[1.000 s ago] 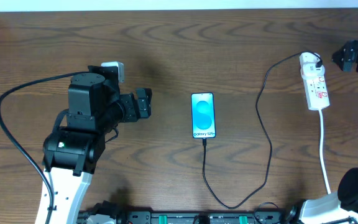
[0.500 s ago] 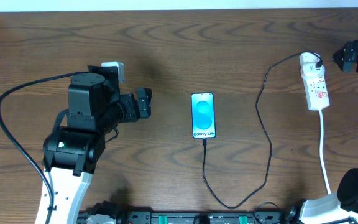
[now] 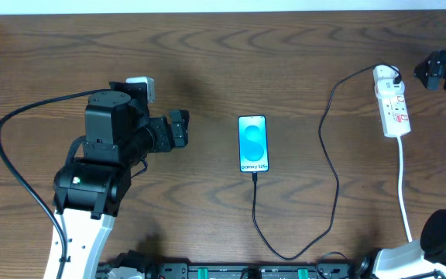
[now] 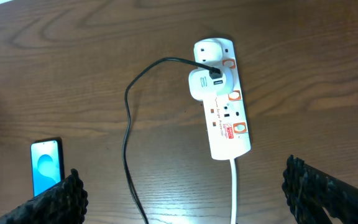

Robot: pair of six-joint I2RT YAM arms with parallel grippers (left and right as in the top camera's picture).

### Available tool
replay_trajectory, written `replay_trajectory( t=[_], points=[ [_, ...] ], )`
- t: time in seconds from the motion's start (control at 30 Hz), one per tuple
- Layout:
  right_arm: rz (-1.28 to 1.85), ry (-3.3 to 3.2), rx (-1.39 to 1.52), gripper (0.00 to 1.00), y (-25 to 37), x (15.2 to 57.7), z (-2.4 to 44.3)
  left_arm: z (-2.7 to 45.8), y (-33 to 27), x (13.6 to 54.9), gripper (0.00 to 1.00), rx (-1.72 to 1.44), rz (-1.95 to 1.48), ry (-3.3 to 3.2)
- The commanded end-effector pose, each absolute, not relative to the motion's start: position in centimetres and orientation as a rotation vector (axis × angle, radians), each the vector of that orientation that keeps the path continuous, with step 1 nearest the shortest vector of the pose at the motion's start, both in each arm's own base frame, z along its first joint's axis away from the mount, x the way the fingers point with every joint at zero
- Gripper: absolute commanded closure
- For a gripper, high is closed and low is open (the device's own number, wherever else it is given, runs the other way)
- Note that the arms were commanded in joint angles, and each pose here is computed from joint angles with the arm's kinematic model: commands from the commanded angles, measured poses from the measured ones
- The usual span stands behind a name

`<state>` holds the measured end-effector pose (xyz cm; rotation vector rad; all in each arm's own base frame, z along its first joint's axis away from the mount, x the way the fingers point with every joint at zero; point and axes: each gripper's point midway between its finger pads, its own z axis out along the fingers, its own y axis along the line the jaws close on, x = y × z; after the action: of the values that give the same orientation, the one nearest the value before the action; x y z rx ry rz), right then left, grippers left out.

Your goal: Plug charger to phone and switch on socket

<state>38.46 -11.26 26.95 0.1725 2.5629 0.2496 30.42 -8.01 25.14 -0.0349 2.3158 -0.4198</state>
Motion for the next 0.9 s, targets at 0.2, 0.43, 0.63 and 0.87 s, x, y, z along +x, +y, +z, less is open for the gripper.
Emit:
replay_trajectory(
  t=[0.2,0.43,0.63,0.87],
  points=[
    [0.250,2.555,0.177,0.01,-11.0,38.5,27.3,25.8,-7.6,29.4,0.01,-0.025,-0.399,2.287],
    [0.250,2.555,0.176,0.01,-11.0,38.5,27.3,25.0,-5.0,26.1,0.01,-0.084,-0.276,2.218],
    [0.250,2.555,0.177,0.01,-11.0,38.5,27.3,23.6,-2.8,23.8,0.01,-0.138,-0.185,2.129],
    [0.250,2.555,0.177,0.01,-11.0,38.5,27.3,24.2,-1.6,24.0,0.01,-0.182,-0.194,1.863]
  ],
)
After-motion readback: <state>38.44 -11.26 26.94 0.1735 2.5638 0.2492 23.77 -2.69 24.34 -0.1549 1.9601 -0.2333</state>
